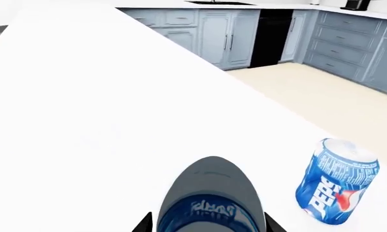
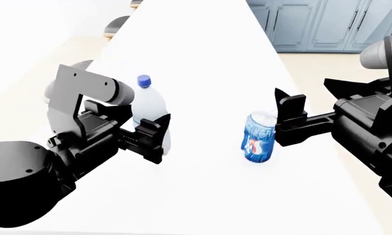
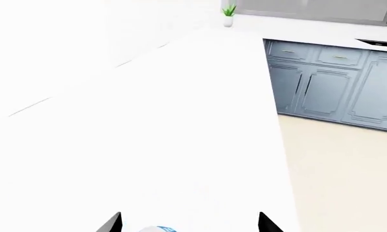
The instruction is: Move the drinks to the dining counter.
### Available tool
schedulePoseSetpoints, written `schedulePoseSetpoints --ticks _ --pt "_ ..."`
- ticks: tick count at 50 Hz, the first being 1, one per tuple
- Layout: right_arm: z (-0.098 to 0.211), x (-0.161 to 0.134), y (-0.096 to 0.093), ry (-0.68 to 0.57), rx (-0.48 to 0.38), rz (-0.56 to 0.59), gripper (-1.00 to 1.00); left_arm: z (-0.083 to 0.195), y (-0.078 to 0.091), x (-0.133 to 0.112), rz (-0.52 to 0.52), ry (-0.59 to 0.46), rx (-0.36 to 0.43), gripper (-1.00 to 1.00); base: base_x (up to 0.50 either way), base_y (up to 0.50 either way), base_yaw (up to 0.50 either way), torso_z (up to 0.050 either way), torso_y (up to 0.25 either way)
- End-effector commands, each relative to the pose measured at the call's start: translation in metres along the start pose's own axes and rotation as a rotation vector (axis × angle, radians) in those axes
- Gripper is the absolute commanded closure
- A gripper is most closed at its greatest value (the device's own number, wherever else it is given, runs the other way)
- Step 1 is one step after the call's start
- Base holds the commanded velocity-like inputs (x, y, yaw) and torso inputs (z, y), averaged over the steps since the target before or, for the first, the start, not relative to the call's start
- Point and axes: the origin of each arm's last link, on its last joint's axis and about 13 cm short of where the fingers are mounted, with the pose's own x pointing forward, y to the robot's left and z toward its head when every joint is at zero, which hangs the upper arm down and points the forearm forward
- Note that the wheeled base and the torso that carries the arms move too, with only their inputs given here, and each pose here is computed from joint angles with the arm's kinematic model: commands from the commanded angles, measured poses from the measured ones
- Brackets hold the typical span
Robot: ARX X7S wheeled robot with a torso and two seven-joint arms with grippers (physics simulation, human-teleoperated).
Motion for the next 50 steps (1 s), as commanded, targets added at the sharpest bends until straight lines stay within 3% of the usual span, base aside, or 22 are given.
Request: schedulePoseSetpoints --ticks 1,21,22,50 --pt "-0.0014 0.0008 -0.0007 0.002 -0.001 -0.002 -1.00 0.0012 -0.0010 0.0001 -0.001 0.003 0.004 1.00 0.00 0.00 0.00 0.000 0.000" --pt "-0.0053 0.0010 -0.0006 0.008 0.004 0.000 -1.00 -0.0005 -0.0025 -0.0023 -0.002 0.009 0.042 1.00 0.00 0.00 0.00 0.000 0.001" --pt "-0.0054 0.0011 -0.0008 0.009 0.002 -0.001 -1.00 -0.0005 -0.0024 -0.0022 0.000 0.009 0.045 -1.00 0.00 0.00 0.00 0.000 0.000" --pt "-0.0050 0.0014 -0.0012 0.009 0.002 -0.003 -1.00 0.0039 -0.0013 -0.0067 -0.007 -0.024 0.008 -1.00 0.00 0.00 0.00 0.000 0.000"
